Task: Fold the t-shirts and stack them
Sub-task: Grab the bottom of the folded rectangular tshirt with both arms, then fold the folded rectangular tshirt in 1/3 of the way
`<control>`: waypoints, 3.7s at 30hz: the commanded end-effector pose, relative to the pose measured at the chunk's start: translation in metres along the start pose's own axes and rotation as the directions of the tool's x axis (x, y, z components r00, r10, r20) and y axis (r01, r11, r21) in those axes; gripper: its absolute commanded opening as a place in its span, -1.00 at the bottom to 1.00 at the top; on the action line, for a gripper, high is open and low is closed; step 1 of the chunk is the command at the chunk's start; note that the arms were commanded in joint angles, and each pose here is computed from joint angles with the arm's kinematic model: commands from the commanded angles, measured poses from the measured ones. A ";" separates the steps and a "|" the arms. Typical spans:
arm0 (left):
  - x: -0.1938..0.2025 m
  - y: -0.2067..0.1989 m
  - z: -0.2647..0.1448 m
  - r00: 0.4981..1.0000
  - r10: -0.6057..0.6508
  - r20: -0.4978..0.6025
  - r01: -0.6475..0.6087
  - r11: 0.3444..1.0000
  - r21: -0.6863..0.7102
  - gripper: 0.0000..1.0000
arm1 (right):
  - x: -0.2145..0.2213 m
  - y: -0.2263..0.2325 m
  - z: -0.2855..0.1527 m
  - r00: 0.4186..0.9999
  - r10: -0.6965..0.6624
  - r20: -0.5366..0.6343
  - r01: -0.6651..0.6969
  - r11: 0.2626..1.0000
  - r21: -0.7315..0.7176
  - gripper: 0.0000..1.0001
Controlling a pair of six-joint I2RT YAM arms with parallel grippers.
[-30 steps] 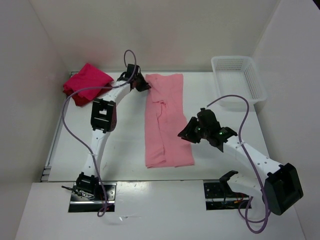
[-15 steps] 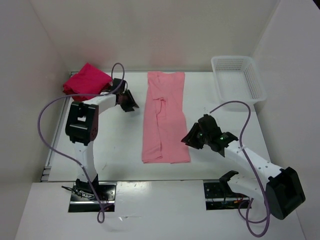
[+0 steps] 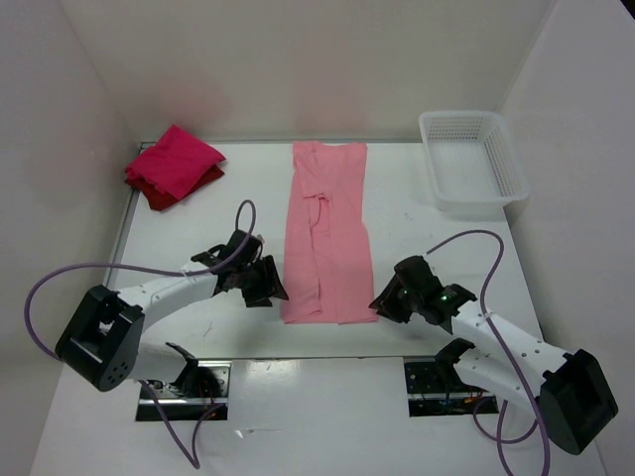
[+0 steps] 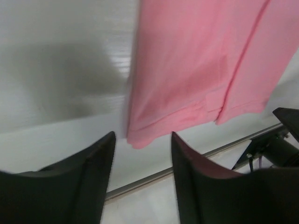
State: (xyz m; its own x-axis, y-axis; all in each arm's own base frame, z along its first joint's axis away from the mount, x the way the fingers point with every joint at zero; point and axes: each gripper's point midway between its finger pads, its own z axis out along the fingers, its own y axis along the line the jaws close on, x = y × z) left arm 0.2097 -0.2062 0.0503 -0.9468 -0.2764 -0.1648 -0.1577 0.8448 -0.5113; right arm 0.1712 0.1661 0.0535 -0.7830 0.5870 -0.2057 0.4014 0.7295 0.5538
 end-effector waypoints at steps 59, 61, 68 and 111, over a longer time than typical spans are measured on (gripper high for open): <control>-0.178 -0.068 -0.002 0.983 0.047 0.176 -0.061 0.996 0.072 -1.00 | -0.179 0.109 0.027 0.964 -0.153 0.219 0.158 0.987 -0.007 -1.00; -0.190 -0.061 0.015 0.985 0.034 0.172 -0.043 0.998 0.047 -1.00 | -0.195 0.112 0.034 0.959 -0.150 0.240 0.156 0.988 -0.006 -1.00; -0.233 -0.061 0.040 0.977 0.038 0.212 -0.046 0.998 0.033 -1.00 | -0.226 0.112 0.068 0.963 -0.153 0.222 0.157 0.988 0.001 -1.00; -0.122 -0.045 0.099 0.990 -0.110 0.085 0.095 0.982 0.163 -0.58 | -0.164 0.210 0.177 0.936 -0.353 0.011 0.349 0.921 -0.174 -1.00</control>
State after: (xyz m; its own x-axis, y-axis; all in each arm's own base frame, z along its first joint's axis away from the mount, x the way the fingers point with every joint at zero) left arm 0.3651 -0.2599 0.0239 -0.8998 -0.3932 -0.1890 -0.1741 0.7209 -0.6708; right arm 0.4413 0.2772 0.0438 -0.8956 0.2914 -0.3360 0.0649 0.8331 0.5494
